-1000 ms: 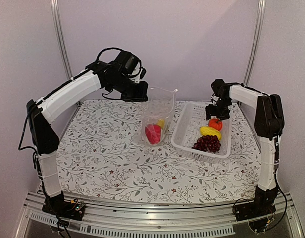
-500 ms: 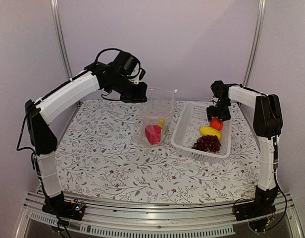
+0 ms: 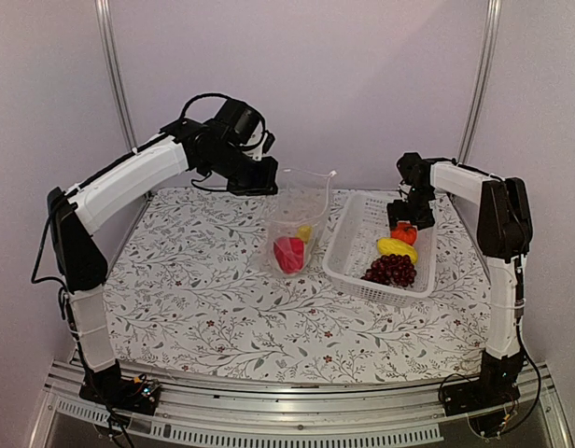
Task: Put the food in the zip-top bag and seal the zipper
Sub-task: Pick up the fake vegetable from the bin.
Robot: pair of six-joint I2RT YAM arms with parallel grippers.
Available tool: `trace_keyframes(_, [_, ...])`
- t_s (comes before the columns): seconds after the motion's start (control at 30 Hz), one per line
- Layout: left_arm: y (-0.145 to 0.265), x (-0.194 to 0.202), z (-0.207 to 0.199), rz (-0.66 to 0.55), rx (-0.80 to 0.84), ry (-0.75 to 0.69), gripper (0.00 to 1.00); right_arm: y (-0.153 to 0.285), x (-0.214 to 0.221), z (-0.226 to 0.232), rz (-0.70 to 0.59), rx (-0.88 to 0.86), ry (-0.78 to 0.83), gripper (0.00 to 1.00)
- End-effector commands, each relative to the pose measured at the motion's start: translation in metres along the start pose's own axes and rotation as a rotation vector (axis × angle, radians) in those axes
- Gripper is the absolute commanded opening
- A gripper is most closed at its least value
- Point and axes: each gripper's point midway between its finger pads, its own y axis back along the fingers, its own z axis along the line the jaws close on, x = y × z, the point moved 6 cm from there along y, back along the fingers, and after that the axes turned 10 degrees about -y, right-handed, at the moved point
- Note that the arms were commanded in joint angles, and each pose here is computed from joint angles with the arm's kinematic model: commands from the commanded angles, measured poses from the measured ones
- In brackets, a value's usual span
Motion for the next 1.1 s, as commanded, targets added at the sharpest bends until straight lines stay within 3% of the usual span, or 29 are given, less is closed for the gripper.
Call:
trace_keyframes(0.0, [0.013, -0.005, 0.000, -0.030, 0.020, 0.008, 0.00, -0.004, 0.001, 0.002, 0.022, -0.015, -0.001, 0.87])
trace_keyframes(0.6, [0.017, -0.003, 0.002, -0.035, 0.004, -0.008, 0.00, -0.022, 0.003, 0.004, 0.044, -0.005, -0.003, 0.83])
trace_keyframes(1.07, [0.013, -0.003, 0.003, -0.032, 0.003, -0.012, 0.00, 0.006, -0.005, 0.005, -0.002, -0.044, -0.017, 0.67])
